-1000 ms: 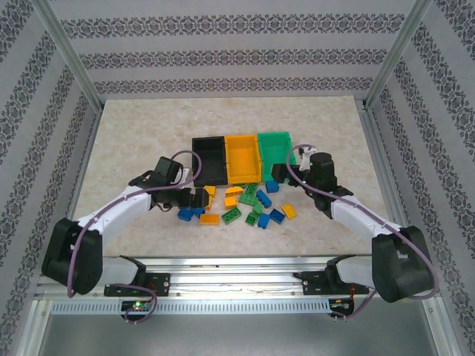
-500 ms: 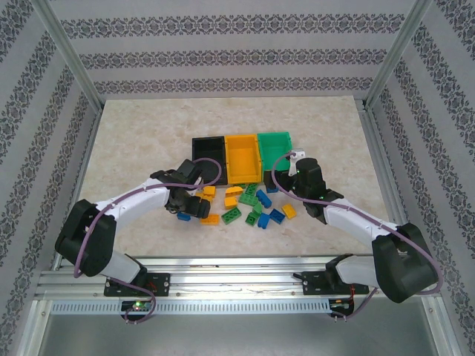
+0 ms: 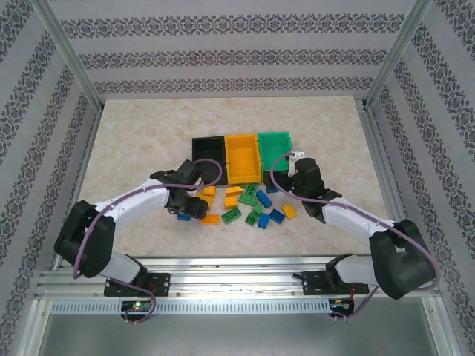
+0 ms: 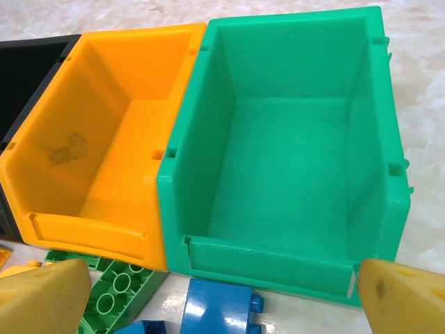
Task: Sort the legos into containers by color
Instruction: Pick up the lego from the middle-left of the table, then place the lego in the container, then pick up the lego from the center of the table, then place the lego in the container.
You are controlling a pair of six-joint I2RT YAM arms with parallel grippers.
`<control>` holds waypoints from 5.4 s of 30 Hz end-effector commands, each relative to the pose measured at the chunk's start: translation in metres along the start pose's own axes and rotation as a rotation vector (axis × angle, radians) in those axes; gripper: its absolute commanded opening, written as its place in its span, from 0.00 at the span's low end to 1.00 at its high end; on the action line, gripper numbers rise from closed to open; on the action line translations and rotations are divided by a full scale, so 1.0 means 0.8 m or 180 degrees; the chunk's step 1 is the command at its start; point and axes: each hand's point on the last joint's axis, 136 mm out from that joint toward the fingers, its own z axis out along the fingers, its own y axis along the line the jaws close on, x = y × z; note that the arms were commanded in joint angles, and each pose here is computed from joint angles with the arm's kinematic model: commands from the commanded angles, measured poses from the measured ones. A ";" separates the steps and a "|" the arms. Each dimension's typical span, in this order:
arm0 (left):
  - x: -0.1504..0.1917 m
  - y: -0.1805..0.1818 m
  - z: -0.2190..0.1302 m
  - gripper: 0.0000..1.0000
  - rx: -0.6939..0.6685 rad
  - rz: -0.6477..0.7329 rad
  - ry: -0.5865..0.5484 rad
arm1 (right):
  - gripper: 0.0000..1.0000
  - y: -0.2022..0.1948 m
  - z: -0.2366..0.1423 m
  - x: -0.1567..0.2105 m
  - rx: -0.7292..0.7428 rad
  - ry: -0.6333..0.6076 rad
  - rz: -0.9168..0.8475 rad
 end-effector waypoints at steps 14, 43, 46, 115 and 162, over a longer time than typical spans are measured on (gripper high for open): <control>0.021 0.034 -0.006 0.70 -0.0336 -0.0256 -0.0074 | 0.98 0.002 0.002 -0.005 -0.0011 -0.0067 -0.0021; 0.009 0.047 -0.011 0.33 -0.0354 -0.0370 -0.0206 | 0.98 0.001 0.005 -0.003 0.0008 -0.0051 -0.0041; -0.011 0.047 -0.041 0.32 -0.0375 -0.0343 -0.0450 | 0.98 0.001 0.006 -0.002 0.0010 -0.0045 -0.0041; -0.161 0.010 -0.090 0.73 0.0220 0.0201 -0.1036 | 0.51 0.031 0.000 0.136 0.0085 0.2266 -0.0058; -0.144 0.004 -0.066 0.73 0.0713 -0.0083 -0.0765 | 0.40 0.131 0.063 -0.069 -0.0604 0.1354 0.0253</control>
